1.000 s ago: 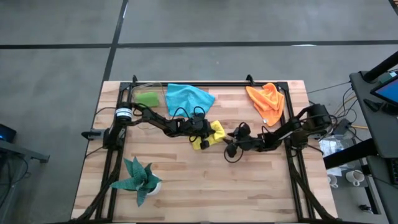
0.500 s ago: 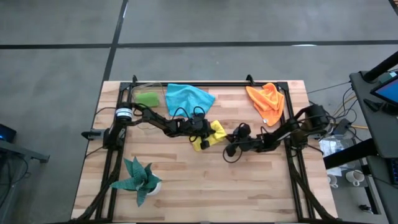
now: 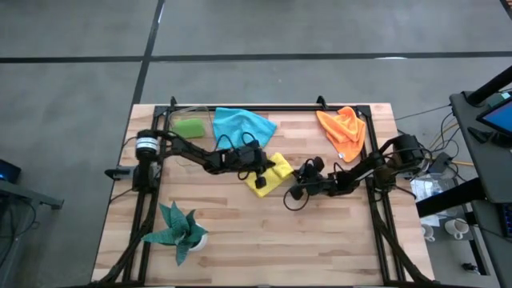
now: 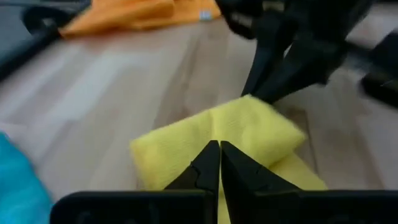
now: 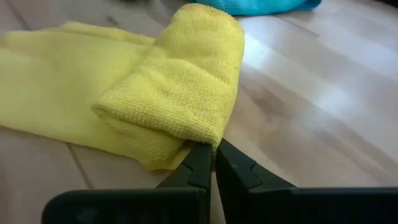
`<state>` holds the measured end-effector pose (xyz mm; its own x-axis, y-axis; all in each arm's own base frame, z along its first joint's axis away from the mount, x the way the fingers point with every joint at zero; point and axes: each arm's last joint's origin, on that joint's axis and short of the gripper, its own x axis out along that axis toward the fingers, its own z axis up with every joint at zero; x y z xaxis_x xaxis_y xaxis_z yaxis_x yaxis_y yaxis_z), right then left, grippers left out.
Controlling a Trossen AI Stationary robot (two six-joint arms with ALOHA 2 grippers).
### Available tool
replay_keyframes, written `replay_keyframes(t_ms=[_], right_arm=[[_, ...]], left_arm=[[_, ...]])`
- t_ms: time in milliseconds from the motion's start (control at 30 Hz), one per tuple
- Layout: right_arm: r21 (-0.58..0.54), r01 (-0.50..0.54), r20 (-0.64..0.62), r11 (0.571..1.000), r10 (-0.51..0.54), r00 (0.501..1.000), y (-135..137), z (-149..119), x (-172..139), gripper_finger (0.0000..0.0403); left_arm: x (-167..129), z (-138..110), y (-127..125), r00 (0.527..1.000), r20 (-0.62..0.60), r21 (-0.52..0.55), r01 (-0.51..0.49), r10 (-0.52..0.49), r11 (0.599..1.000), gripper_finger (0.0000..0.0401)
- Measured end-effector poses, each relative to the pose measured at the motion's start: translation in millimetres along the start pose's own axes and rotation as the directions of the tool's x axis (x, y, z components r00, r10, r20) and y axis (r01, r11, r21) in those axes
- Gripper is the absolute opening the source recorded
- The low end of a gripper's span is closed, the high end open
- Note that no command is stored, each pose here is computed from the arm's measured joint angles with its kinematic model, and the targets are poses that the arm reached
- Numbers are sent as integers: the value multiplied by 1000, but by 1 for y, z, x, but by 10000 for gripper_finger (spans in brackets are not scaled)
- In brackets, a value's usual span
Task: Roll microfiber towels into tight, uniform cylinder then place into a basket
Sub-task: Roll the yellow microfiber towel
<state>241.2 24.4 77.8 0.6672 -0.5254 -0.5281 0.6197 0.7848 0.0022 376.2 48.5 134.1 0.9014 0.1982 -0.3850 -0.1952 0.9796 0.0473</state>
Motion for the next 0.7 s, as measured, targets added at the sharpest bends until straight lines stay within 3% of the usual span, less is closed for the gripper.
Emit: replay_keyframes(t_ms=[133,267,467,700], right_arm=[[-78,34,-2,996,-35,999,5,5,2,9],[-182,56,-1,982,-57,998,15,16,4,9],[-334,121,-47,935,-145,988,28,30,6,9],[-448,143,-85,883,-201,976,38,42,4,9]], left_arm=[[-15,2,-3,1000,17,-4,13,-13,1000,0],[-20,-11,-10,999,-26,-24,39,-40,999,0],[-20,-33,-27,993,-90,-73,76,-82,994,0],[-12,-35,-34,992,-79,-70,95,-100,993,0]])
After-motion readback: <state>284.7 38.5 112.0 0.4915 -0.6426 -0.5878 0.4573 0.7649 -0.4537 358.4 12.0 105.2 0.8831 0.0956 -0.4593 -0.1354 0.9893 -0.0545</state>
